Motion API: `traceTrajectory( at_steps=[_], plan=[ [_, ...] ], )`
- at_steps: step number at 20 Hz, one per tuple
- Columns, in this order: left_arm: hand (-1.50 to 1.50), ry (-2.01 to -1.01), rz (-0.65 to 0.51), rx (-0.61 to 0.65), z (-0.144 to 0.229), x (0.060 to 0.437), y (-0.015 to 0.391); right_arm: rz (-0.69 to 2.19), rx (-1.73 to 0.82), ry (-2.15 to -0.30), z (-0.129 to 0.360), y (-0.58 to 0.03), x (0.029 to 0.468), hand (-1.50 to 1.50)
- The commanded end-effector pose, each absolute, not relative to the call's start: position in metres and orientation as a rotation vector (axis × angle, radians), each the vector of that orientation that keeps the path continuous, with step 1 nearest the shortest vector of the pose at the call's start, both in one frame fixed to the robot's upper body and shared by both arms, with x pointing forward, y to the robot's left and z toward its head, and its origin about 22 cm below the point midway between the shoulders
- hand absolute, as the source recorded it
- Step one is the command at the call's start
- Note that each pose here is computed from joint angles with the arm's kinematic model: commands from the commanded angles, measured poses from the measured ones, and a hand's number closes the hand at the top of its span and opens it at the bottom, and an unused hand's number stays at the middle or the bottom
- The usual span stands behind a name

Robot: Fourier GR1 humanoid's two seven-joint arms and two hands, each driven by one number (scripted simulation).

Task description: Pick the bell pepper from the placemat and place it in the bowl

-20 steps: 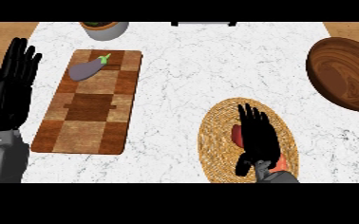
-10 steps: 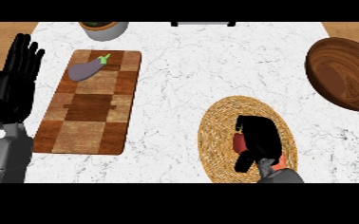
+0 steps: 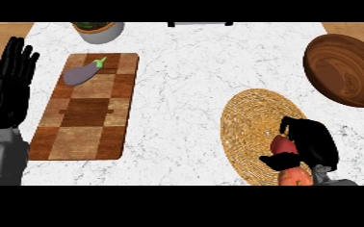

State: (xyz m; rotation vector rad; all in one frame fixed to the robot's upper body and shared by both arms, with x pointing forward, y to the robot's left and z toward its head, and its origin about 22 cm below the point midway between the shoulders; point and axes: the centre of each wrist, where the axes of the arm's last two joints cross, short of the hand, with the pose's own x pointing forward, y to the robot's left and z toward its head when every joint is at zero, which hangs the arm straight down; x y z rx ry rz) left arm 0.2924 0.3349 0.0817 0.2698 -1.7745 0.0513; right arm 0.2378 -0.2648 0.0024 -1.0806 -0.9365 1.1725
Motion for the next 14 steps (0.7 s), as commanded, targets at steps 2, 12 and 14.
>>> traceTrajectory(
  at_steps=[2, 12, 14],
  plan=[
    [0.00, -1.765, 0.085, 0.323, 0.083, 0.286, 0.349, 1.096, -1.158, -0.754, 0.025, -0.388, 0.219, 1.50],
    [0.00, -1.755, 0.107, 0.310, 0.073, 0.279, 0.348, 0.865, -1.292, -0.903, 0.148, -0.557, 0.180, 1.50],
    [0.00, -1.768, 0.096, 0.313, 0.084, 0.283, 0.350, 0.861, -1.257, -1.005, 0.172, -0.573, 0.173, 1.50]
  ],
)
